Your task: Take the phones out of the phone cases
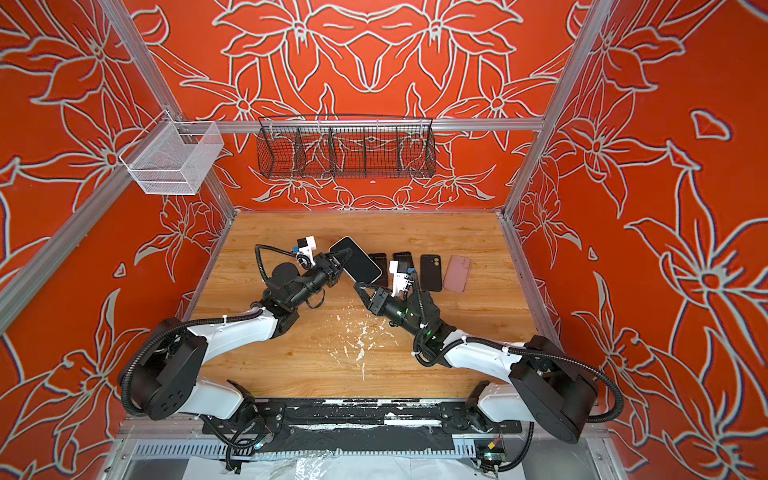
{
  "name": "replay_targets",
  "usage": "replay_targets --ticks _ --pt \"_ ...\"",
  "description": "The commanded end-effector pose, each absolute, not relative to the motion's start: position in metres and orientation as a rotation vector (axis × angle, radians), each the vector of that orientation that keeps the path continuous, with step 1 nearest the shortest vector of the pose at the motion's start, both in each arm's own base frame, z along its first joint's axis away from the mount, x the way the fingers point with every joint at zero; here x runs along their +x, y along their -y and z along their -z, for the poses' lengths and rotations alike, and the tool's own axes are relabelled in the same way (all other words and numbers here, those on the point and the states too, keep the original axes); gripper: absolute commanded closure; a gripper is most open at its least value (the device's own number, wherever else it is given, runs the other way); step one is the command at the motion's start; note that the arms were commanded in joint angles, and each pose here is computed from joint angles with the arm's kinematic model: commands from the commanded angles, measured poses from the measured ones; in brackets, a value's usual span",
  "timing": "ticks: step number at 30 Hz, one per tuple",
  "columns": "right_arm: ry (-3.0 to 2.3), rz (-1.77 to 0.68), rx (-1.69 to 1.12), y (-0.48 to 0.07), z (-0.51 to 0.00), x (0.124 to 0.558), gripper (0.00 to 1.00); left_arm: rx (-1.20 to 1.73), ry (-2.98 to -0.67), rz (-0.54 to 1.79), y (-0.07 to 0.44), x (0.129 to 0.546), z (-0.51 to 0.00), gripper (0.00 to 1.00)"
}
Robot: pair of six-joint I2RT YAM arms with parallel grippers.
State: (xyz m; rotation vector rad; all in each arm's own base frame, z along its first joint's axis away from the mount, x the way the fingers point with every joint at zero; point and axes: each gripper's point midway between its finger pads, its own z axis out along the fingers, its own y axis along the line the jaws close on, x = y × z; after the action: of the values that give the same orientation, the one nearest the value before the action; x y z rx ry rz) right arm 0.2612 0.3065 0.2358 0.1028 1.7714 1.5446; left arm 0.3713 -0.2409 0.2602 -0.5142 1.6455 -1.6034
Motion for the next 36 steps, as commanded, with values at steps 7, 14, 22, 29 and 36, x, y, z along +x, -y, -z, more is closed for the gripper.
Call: replay_targets --ticks 7,14,22,29,36 --pt "-1.691 -1.607 0.113 -0.306 -0.248 0.260 0.73 -0.513 -1.538 1.635 0.235 0.370 -0.281 1.00" --pt "-1.689 -1.597 0.115 -0.306 -0.247 0.261 0.78 -0.523 -1.543 1.647 0.237 0.372 -0.279 1.00" --pt "-1.702 -1.569 0.103 -0.305 -0.243 0.261 0.90 -0.536 -1.541 1.662 0.237 0.371 -0.282 1.00" --pt "-1.733 -1.479 0.060 -0.303 -0.235 0.262 0.95 -0.578 -1.526 1.711 0.236 0.369 -0.286 1.00" --pt "-1.752 -1.332 -0.038 -0.298 -0.228 0.263 0.98 -0.619 -1.514 1.744 0.233 0.366 -0.297 1.00"
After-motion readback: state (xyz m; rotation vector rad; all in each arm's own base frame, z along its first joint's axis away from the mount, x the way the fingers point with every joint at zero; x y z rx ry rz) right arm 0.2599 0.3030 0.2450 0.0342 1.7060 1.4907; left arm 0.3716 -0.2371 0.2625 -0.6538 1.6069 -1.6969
